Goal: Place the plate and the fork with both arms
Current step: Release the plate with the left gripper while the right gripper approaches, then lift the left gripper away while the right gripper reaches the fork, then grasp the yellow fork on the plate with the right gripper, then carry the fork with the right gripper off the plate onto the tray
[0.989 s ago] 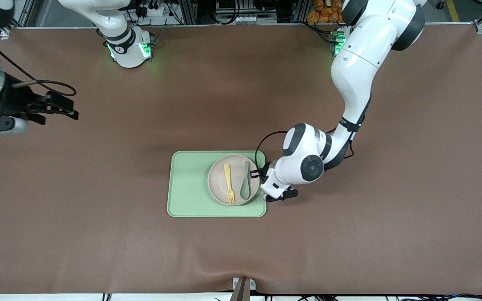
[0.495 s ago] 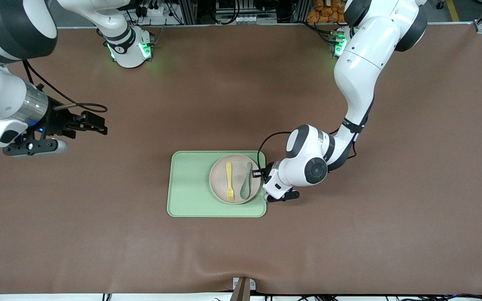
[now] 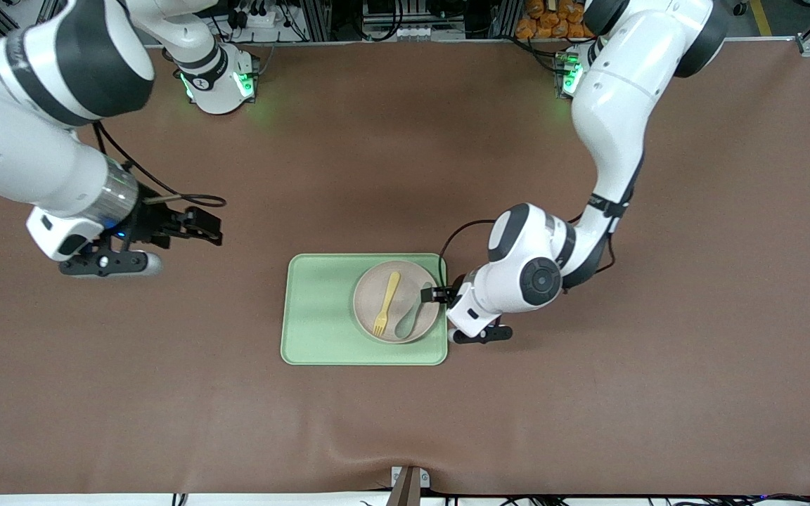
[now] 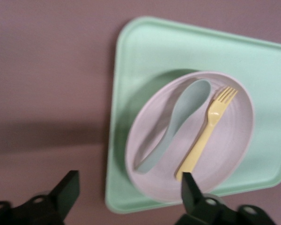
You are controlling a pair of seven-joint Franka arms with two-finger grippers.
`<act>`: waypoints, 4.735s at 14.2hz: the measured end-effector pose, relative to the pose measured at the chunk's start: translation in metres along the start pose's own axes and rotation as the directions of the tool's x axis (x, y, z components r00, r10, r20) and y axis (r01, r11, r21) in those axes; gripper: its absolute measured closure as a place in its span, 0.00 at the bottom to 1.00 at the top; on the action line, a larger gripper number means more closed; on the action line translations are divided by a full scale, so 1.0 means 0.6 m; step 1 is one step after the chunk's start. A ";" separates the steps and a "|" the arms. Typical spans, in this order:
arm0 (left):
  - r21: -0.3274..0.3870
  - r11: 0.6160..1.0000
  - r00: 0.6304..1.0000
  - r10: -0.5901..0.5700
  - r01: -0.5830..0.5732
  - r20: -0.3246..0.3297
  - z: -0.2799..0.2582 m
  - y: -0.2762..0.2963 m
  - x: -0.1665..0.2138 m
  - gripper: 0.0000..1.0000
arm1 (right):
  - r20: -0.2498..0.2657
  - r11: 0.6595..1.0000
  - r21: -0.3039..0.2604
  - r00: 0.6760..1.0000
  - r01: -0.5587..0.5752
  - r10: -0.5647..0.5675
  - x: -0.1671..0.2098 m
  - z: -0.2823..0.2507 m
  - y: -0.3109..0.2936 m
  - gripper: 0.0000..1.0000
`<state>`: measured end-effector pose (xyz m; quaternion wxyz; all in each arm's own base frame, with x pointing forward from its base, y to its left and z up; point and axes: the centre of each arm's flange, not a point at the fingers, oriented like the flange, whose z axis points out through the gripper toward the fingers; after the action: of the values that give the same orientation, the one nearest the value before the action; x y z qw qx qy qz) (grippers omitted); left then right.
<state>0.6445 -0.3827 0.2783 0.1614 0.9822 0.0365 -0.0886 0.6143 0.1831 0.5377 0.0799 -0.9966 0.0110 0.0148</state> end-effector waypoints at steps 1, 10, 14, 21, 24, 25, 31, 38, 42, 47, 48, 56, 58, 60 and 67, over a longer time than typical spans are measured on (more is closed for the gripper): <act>0.025 1.000 1.000 0.009 -0.008 -0.016 -0.056 -0.008 0.001 0.00 | -0.018 1.000 0.007 1.000 -0.010 0.011 0.008 0.016 -0.025 0.00; 0.372 0.927 0.983 0.025 0.046 -0.182 -0.478 -0.173 -0.052 0.00 | -0.030 0.998 0.032 0.999 -0.044 0.045 0.049 0.186 -0.232 0.00; 0.391 0.917 0.986 -0.015 0.081 -0.169 -0.599 -0.254 -0.107 0.00 | -0.067 0.993 0.029 0.990 -0.119 0.120 0.045 0.295 -0.308 0.00; 0.317 0.940 0.984 -0.076 0.125 -0.164 -0.677 -0.364 -0.199 0.00 | -0.044 0.978 -0.031 0.978 -0.205 0.204 0.037 0.432 -0.356 0.02; 0.282 0.953 0.984 -0.062 0.108 -0.167 -0.683 -0.388 -0.217 0.00 | -0.045 0.979 -0.094 0.983 -0.183 0.179 0.019 0.508 -0.381 0.05; 0.279 0.955 0.984 -0.051 0.098 -0.170 -0.685 -0.381 -0.222 0.00 | -0.045 0.979 -0.114 0.985 -0.170 0.166 0.013 0.529 -0.386 0.13; 0.287 0.956 0.987 -0.012 0.058 -0.161 -0.672 -0.345 -0.230 0.00 | -0.051 0.975 -0.135 0.984 -0.175 0.169 0.014 0.583 -0.379 0.24; 0.287 0.956 0.988 -0.010 0.055 -0.155 -0.660 -0.346 -0.225 0.00 | -0.052 0.973 -0.134 0.981 -0.190 0.185 0.012 0.627 -0.376 0.33; 0.289 0.956 0.989 -0.010 0.053 -0.148 -0.655 -0.345 -0.224 0.00 | -0.051 0.973 -0.134 0.982 -0.186 0.181 0.008 0.634 -0.381 0.41; 0.290 0.956 0.989 -0.009 0.051 -0.145 -0.653 -0.344 -0.224 0.00 | -0.048 0.973 -0.137 0.983 -0.184 0.179 0.005 0.643 -0.382 0.48; 0.290 0.956 0.989 -0.009 0.051 -0.145 -0.653 -0.344 -0.225 0.00 | -0.047 0.973 -0.138 0.983 -0.184 0.179 0.005 0.644 -0.382 0.48; 0.289 0.956 0.989 -0.012 0.055 -0.146 -0.654 -0.347 -0.224 0.00 | -0.029 0.970 -0.160 0.983 -0.185 0.182 0.004 0.638 -0.382 0.84; 0.289 0.956 0.989 -0.012 0.055 -0.147 -0.655 -0.347 -0.224 0.00 | -0.018 0.967 -0.170 0.982 -0.189 0.189 0.008 0.612 -0.387 0.84; 0.289 0.956 0.989 -0.012 0.055 -0.148 -0.655 -0.347 -0.225 0.00 | -0.021 0.967 -0.147 0.978 -0.209 0.208 0.023 0.572 -0.389 0.84; 0.289 0.956 0.989 -0.013 0.055 -0.148 -0.655 -0.347 -0.225 0.00 | 0.019 0.979 -0.160 0.992 -0.124 0.128 0.111 0.490 -0.249 0.84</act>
<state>0.5551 -0.0643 0.6051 0.0100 0.9983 0.0516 -0.0242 0.6761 0.3761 0.2689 -0.0005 -0.9968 0.0718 0.0350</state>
